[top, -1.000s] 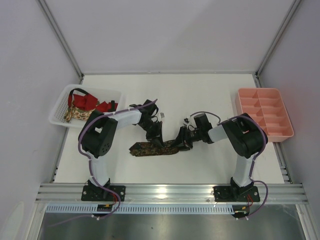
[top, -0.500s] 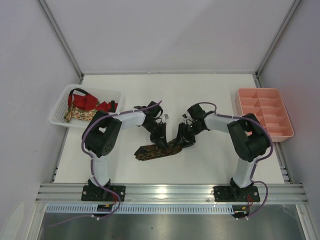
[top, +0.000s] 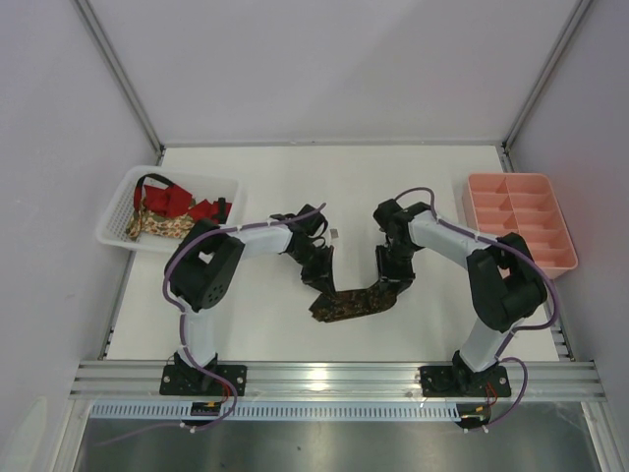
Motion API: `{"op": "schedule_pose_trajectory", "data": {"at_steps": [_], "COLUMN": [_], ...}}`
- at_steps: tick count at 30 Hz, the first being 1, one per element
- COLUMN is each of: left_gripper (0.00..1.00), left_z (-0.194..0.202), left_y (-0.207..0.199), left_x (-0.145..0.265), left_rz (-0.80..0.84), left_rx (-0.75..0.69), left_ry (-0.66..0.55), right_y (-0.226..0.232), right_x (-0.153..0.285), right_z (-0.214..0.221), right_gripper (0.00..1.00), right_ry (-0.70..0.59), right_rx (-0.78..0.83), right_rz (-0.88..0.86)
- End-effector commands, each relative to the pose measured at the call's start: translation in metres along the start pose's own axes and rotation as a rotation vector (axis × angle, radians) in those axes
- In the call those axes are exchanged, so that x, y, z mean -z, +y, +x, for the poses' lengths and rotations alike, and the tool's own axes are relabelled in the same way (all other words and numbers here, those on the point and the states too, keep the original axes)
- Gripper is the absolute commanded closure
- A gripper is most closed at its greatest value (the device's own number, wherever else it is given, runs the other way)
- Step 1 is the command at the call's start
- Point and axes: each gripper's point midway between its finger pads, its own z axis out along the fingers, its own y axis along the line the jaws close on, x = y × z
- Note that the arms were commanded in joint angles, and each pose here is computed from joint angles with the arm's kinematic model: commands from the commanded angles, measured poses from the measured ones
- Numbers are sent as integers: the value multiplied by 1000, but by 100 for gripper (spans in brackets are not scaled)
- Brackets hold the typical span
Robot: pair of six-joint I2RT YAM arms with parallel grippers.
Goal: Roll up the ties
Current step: Roll the tie
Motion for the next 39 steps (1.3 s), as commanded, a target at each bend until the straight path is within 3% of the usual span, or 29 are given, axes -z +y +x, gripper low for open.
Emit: {"op": "schedule_pose_trajectory", "data": {"at_steps": [1, 9, 17, 25, 39], "left_gripper": [98, 99, 100, 99, 99], "left_z": [0, 10, 17, 32, 55], "left_y": [0, 2, 8, 36, 74], "left_x": [3, -1, 11, 22, 56], "left_rz": [9, 38, 22, 6, -45], "left_rx": [-1, 24, 40, 92, 162], "left_ry": [-25, -9, -25, -28, -92], "right_y": [-24, -37, -47, -52, 2], "right_x": [21, 26, 47, 35, -21], "right_z": [-3, 0, -11, -19, -2], "right_gripper": [100, 100, 100, 100, 100], "right_ry": [-63, -131, -239, -266, -213], "right_rx": [10, 7, 97, 194, 282], "right_rz": [188, 419, 717, 890, 835]}}
